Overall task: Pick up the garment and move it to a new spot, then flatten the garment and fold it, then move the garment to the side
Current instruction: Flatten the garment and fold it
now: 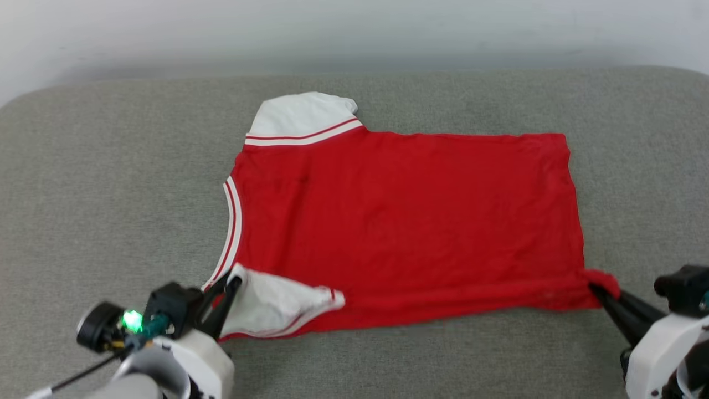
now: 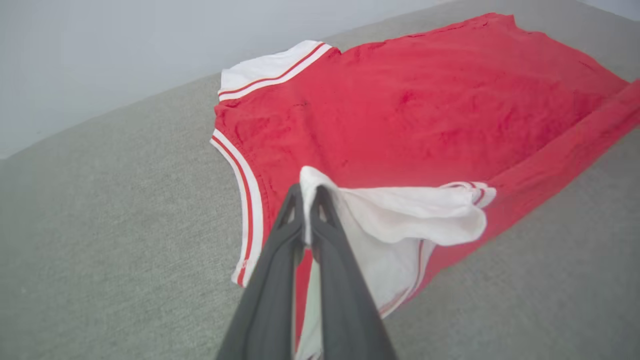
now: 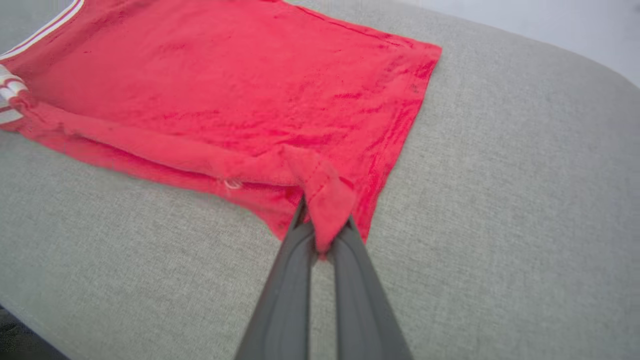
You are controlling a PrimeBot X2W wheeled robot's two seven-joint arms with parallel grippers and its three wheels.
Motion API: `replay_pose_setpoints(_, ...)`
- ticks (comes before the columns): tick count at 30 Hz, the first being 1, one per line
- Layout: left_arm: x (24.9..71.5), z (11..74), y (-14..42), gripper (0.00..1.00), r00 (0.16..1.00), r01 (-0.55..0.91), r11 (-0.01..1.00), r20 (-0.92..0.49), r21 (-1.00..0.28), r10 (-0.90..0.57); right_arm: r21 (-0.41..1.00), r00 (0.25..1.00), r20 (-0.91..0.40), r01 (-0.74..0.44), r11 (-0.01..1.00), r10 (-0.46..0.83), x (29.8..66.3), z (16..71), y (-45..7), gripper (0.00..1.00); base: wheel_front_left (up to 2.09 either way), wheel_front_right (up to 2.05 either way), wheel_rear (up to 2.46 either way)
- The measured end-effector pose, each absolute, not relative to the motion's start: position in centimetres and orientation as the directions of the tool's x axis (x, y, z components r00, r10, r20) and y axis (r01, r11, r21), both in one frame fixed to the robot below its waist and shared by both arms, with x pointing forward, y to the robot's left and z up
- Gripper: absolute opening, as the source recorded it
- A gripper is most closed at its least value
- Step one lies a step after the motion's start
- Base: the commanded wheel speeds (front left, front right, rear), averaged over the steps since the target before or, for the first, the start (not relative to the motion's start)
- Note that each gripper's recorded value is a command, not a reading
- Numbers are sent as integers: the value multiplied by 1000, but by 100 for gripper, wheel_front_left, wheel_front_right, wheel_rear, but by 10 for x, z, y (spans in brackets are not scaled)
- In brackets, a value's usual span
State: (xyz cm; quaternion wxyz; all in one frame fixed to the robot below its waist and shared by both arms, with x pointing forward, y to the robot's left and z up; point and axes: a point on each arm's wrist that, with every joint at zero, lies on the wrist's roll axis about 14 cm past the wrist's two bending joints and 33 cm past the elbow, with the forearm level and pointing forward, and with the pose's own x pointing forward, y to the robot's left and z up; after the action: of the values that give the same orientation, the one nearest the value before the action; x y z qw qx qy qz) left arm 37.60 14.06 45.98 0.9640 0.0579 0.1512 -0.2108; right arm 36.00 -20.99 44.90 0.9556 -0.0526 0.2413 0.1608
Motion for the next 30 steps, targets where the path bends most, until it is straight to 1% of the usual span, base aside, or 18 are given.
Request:
replay_pose_setpoints(4,409,474,137,0,871,447,889,-273,96,-408,-31,851,-451,-316,948,269,379,458,-212,0,0,0,0)
replay_pose_setpoints(9,445,473,136,0,867,464,877,-269,126,-420,-38,853,-459,-297,954,247,399,455,-219,0,0,0,0)
replay_pose_setpoints(16,479,437,138,0,841,485,864,-342,135,-419,-17,803,-549,-288,958,231,416,420,-223,0,0,0,0)
replay_pose_setpoints(20,490,406,141,0,814,496,859,-411,126,-410,7,756,-614,-283,959,227,419,394,-223,0,0,0,0)
replay_pose_setpoints(23,489,382,148,0,785,507,854,-472,118,-401,17,722,-654,-285,958,226,417,378,-222,0,0,0,0)
replay_pose_setpoints(26,493,375,148,0,776,512,852,-484,110,-404,25,704,-671,-293,956,233,417,372,-220,0,0,0,0)
replay_pose_setpoints(29,493,373,147,0,772,514,851,-488,104,-407,24,711,-661,-299,954,240,419,374,-219,0,0,0,0)
replay_pose_setpoints(30,493,374,146,0,772,514,852,-487,101,-409,25,718,-653,-300,954,243,419,376,-218,6,0,0,0)
